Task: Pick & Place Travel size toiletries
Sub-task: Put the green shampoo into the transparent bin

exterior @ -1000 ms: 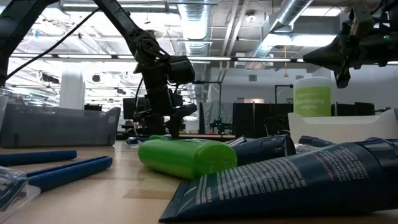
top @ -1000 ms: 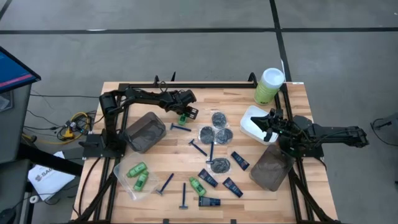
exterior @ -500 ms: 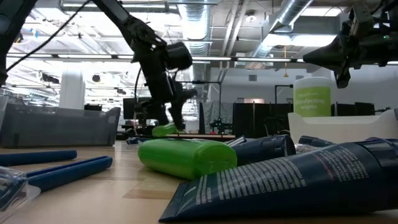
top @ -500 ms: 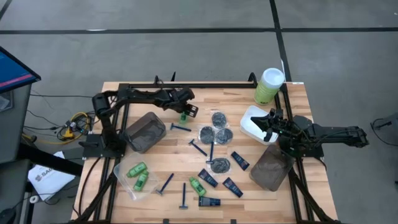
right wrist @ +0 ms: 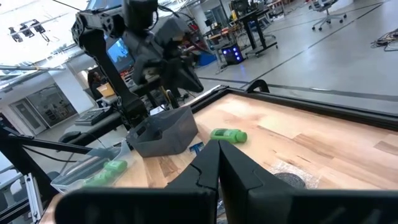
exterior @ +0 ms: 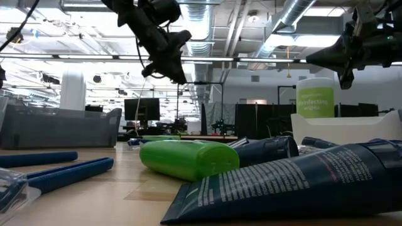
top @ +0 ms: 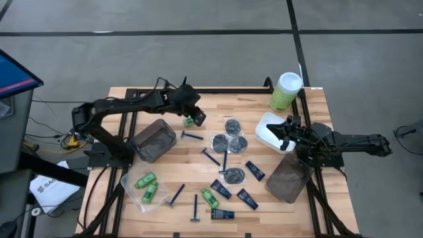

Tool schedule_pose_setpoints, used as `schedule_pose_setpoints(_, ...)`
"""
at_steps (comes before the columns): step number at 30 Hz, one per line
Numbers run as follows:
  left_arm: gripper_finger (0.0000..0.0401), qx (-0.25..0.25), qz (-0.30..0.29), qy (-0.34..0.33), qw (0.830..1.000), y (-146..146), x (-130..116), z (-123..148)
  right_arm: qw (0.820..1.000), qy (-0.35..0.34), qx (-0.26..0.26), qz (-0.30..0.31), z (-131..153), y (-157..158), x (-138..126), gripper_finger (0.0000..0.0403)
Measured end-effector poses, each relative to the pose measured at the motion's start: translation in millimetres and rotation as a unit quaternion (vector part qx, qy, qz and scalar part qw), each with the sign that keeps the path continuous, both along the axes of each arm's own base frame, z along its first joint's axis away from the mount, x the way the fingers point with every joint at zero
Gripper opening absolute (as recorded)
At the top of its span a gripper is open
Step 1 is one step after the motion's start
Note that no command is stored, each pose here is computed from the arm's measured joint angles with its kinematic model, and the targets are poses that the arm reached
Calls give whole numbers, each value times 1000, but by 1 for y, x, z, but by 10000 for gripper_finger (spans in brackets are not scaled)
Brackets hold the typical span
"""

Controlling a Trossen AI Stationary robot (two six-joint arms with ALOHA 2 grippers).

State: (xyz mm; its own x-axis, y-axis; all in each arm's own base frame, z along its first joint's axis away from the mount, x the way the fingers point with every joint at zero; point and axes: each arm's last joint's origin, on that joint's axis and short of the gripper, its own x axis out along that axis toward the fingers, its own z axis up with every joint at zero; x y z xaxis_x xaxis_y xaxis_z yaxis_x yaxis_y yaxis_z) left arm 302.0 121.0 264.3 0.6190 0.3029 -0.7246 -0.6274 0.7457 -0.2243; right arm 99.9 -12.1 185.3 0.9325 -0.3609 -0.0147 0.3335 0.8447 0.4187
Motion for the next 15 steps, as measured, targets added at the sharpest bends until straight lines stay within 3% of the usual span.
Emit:
schedule_pose_setpoints(4,6,30,-18,20,999,1,1,-3,1000,4,0,0,-1,0,0,0)
schedule_pose_setpoints(7,26,31,-39,40,998,5,5,-14,1000,6,0,0,-1,0,0,0)
schedule_pose_setpoints(15,169,24,-99,106,989,13,22,-58,1000,8,0,0,-1,0,0,0)
